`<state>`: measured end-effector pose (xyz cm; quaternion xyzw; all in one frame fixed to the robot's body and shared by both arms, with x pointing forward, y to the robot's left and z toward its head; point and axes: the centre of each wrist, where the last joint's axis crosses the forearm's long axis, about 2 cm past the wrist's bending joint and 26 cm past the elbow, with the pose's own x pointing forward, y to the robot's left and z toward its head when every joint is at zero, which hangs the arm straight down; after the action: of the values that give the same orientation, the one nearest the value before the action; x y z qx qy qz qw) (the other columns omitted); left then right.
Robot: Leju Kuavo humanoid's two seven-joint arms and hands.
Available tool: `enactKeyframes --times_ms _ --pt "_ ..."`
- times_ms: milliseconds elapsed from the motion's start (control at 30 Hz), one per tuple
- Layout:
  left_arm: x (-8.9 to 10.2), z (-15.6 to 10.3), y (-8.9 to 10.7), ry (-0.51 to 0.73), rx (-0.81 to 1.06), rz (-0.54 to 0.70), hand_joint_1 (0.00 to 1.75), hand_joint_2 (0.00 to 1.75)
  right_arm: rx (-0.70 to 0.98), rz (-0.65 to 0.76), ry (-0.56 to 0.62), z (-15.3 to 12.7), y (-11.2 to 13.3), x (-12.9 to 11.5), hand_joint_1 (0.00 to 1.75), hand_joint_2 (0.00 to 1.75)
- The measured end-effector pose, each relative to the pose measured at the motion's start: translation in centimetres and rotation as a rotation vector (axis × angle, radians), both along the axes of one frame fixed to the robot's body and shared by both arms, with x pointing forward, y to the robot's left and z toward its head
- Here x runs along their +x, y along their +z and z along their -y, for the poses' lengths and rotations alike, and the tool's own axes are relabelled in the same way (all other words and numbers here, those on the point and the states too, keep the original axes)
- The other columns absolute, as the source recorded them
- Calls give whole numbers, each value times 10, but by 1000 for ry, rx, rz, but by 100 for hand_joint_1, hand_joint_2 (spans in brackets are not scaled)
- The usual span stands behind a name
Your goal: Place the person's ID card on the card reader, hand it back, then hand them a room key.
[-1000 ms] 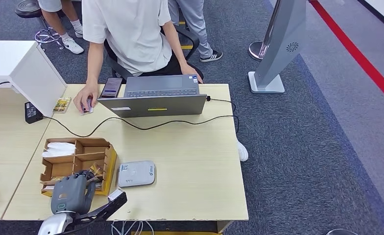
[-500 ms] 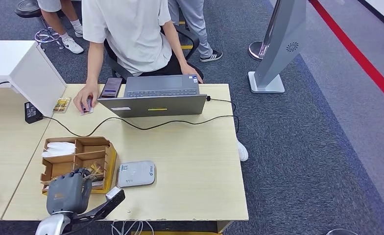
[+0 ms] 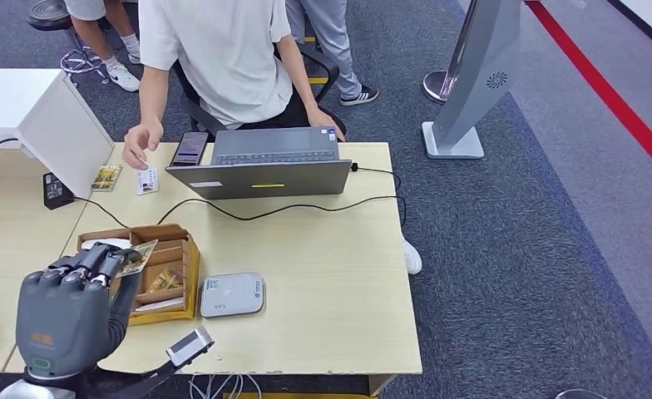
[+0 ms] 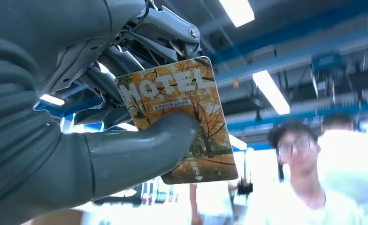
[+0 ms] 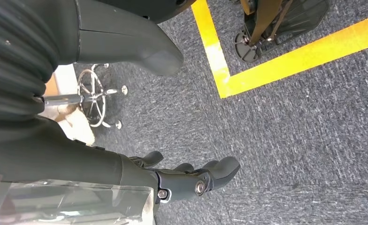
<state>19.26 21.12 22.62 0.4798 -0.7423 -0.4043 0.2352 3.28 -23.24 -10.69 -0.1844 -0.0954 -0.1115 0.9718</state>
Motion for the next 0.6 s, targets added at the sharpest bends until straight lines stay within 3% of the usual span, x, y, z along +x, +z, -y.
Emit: enactKeyframes --times_ms 133,300,433,600 --pt "24 4 28 37 -24 39 175 175 -5 2 46 0 0 1 0 175" --pt "79 12 64 107 -2 105 175 175 -8 14 118 0 1 5 0 175" --pt "101 14 75 148 23 125 175 175 -7 15 162 -1 0 4 0 175" --pt "151 3 85 232 65 146 175 175 -6 31 235 -1 1 8 0 175"
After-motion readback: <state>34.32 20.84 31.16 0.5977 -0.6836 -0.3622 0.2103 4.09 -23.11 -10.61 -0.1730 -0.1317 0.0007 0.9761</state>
